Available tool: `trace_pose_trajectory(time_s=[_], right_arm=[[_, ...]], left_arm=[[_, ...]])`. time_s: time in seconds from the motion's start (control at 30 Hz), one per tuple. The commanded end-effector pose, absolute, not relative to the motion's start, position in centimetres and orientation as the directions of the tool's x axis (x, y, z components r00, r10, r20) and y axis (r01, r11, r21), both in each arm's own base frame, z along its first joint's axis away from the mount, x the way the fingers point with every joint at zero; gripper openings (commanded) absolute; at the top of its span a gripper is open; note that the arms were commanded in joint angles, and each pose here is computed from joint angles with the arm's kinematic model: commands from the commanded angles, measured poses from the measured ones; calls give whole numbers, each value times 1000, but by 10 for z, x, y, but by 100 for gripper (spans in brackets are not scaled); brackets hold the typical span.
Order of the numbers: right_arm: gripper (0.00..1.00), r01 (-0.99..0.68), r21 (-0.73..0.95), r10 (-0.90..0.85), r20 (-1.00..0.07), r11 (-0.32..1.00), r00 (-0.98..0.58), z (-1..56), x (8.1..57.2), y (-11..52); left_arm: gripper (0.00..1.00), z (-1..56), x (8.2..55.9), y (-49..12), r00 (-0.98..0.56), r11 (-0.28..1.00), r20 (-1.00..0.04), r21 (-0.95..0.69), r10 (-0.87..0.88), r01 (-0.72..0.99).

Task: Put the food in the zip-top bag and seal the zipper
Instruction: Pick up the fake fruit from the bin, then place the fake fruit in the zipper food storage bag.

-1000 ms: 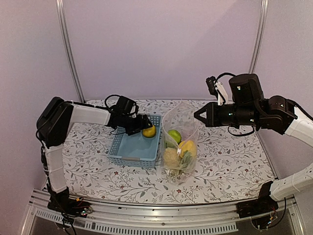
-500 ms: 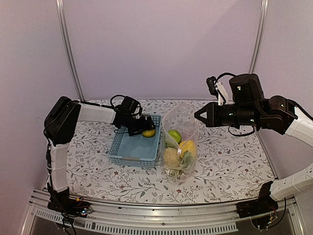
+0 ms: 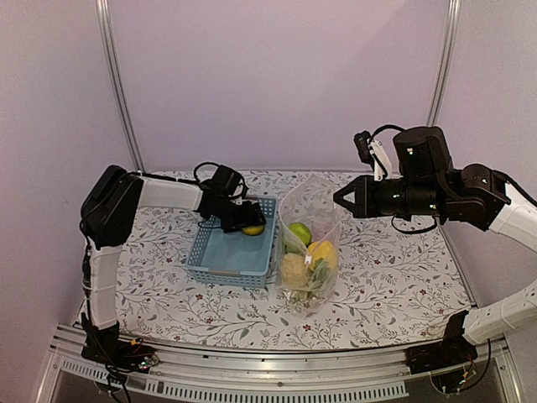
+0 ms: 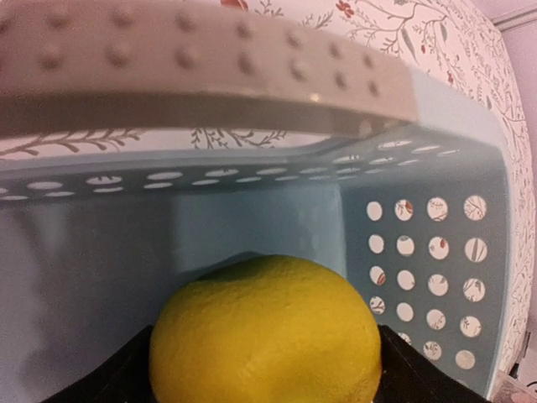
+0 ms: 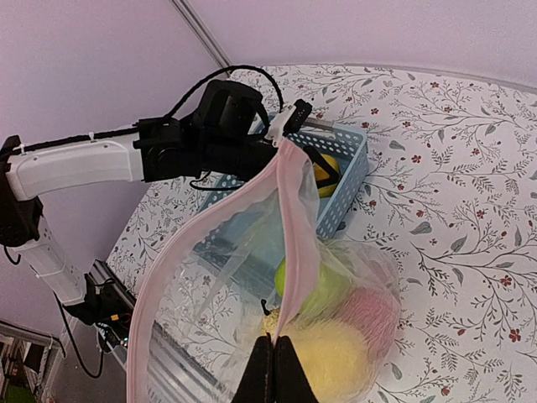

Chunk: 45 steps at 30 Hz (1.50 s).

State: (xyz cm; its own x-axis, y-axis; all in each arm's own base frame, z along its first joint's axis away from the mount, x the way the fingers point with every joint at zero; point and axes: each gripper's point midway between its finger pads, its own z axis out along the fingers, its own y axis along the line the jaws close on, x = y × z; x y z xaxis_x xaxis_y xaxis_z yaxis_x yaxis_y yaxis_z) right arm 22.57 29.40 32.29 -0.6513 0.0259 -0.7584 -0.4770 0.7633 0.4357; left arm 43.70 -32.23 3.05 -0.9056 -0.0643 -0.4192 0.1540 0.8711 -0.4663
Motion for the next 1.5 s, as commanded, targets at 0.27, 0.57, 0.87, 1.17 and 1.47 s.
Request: trace_pose_trajectory(time_s=[0.27,0.57,0.87,1.17,1.47], right_arm=[[0,-486,438,43,-775,756,-631,334,226,294],[0,-492,440,42,-776,751,-630,335,225,293],[0,-508,449,38,-775,735,-630,337,222,297],[0,-524,465,31,-768,714,-640,336,220,303],[0,-523,467,23,-761,713,-648,333,218,304]], left_arm=[[74,50,427,-316,-883,887,-467,-427,-47,178],[74,123,409,-295,-799,864,-593,-449,-97,228],[73,207,342,-297,-711,788,-701,-466,-52,402],[72,327,261,-343,-515,606,-857,-415,-11,678],[72,379,201,-415,-383,385,-920,-326,80,863]])
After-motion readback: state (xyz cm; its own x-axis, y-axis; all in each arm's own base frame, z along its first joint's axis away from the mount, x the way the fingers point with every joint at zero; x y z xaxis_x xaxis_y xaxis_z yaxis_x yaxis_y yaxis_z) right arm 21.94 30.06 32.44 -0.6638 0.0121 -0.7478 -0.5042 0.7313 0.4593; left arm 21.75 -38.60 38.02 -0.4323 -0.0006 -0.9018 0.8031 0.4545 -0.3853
